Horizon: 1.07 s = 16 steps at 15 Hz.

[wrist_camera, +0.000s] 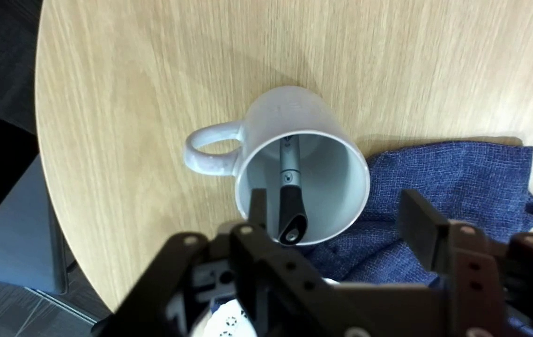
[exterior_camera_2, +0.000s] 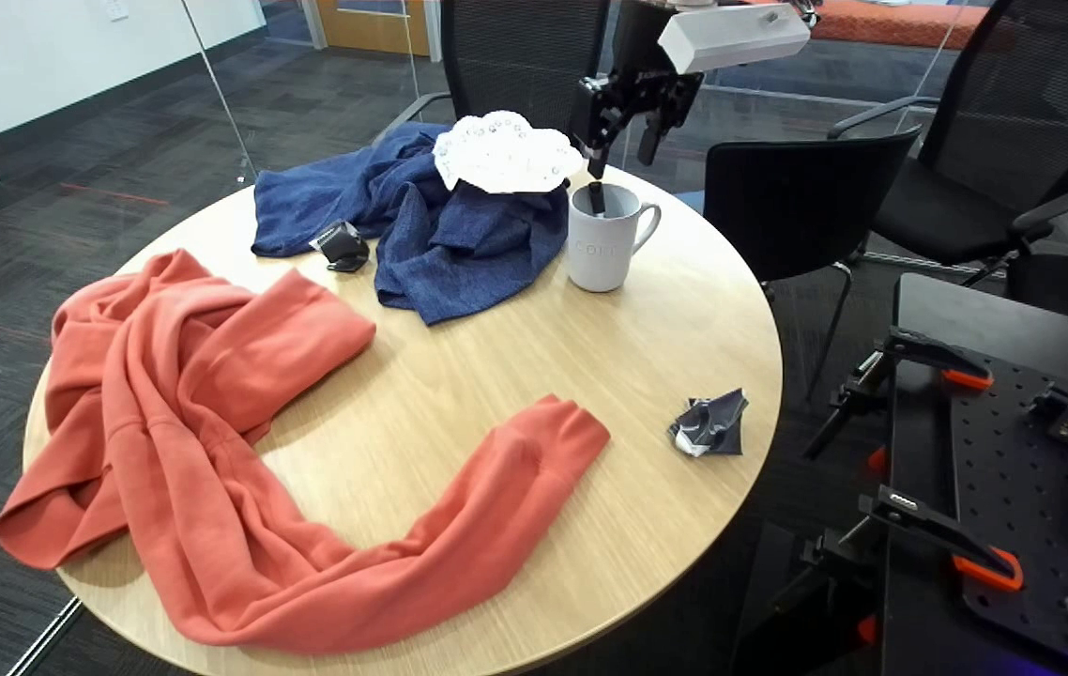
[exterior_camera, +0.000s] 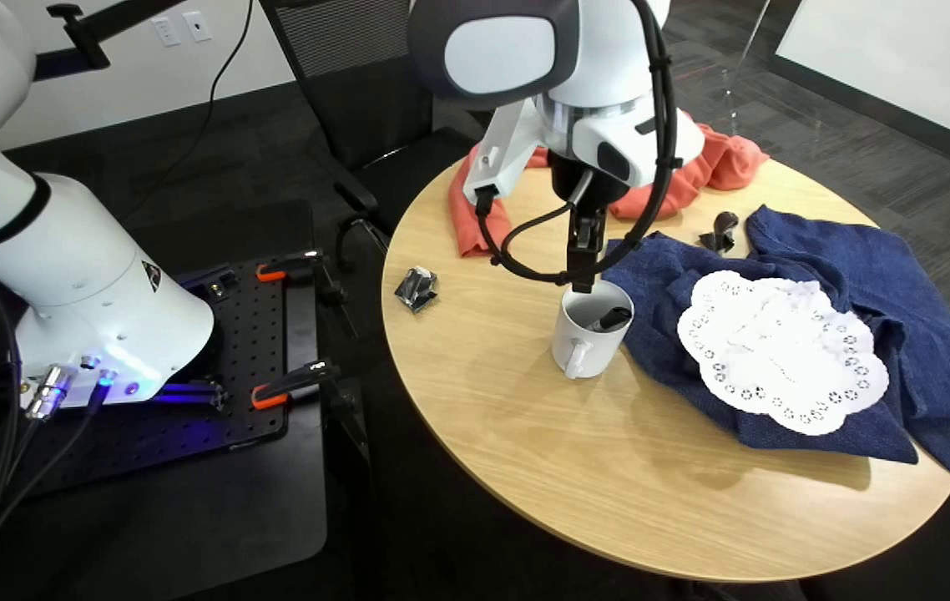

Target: Pick up the pen from the mug cup and put it on the table.

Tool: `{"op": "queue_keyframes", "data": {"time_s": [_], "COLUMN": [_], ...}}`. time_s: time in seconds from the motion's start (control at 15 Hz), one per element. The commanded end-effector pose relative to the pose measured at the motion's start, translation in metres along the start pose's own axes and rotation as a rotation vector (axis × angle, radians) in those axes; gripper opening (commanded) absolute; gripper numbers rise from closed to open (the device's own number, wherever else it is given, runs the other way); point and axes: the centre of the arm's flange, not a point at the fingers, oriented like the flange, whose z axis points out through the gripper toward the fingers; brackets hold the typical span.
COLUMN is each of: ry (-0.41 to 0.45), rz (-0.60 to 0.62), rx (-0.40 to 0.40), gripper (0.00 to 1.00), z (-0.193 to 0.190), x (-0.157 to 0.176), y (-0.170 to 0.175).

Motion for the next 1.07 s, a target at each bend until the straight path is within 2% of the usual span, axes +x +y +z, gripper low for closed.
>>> {"op": "queue_keyframes", "data": {"time_s": [0.0,0.07,0.13,0.87,1.0], "ry": [0.008,0.006,0.003,-0.017,-0.017], "rz": [0.048,0.052,0.055,0.090,0.094], "rx": [-0.003,-0.007,-0.010,-0.021,-0.021], "gripper": [0.58,0.54,0.60,0.45,0.46], "z": [0.012,0.015,0.018,0.040,0.042], "x": [0.017,0.019,0.021,0.032,0.032], "y": [0.003,0.004,0.006,0.005,0.005]}}
